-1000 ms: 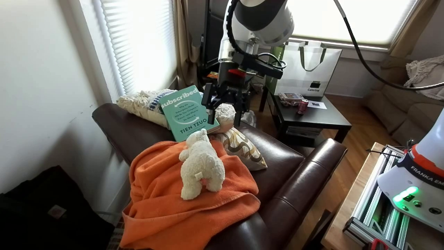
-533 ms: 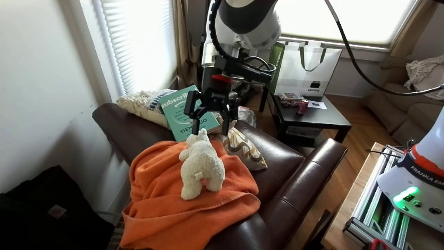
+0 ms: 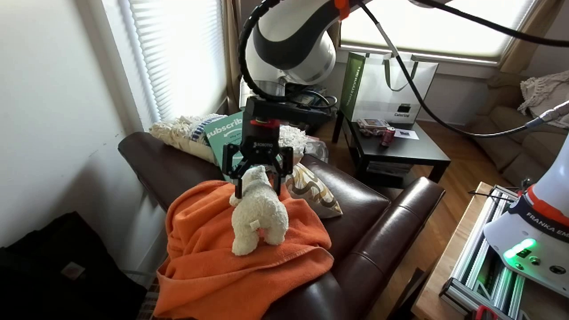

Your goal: Pick up the white stuffed toy and put it on the right arm rest of the couch

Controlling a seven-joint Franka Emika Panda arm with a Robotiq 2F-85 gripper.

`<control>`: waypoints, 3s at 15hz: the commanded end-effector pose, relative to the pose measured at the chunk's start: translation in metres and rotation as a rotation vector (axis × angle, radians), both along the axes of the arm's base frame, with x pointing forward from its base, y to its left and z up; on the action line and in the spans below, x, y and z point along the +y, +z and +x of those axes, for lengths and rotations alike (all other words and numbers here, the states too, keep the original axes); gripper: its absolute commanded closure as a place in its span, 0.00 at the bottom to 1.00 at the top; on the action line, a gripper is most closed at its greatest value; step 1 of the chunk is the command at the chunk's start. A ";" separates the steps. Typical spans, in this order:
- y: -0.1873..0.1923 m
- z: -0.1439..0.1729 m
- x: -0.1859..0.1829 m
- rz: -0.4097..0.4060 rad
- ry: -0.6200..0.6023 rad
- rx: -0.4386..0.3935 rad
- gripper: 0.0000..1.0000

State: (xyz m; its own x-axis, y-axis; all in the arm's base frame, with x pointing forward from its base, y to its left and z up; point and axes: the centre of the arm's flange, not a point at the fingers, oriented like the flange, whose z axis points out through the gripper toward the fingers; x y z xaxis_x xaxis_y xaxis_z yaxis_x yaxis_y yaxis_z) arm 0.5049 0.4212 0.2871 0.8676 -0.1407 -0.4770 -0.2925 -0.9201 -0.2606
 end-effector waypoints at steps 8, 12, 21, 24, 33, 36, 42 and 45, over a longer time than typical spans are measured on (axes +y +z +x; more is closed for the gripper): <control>0.002 0.011 0.017 -0.122 -0.049 0.111 0.96; 0.028 -0.016 -0.003 -0.193 -0.187 0.054 0.97; 0.066 -0.088 -0.071 -0.067 -0.651 -0.100 0.98; 0.066 -0.048 -0.052 -0.051 -0.661 -0.127 0.90; 0.071 -0.101 -0.147 -0.118 -0.893 -0.096 0.98; 0.073 -0.122 -0.205 -0.124 -1.054 -0.096 0.98; 0.067 -0.124 -0.265 -0.124 -1.199 -0.091 0.98; 0.070 -0.129 -0.274 -0.120 -1.209 -0.106 0.90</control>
State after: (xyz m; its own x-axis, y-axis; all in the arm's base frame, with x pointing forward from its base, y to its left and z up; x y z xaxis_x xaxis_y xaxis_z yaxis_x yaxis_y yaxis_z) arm 0.3764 0.1469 0.3571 0.1811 -0.9227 -0.3403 -0.9595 -0.0899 -0.2671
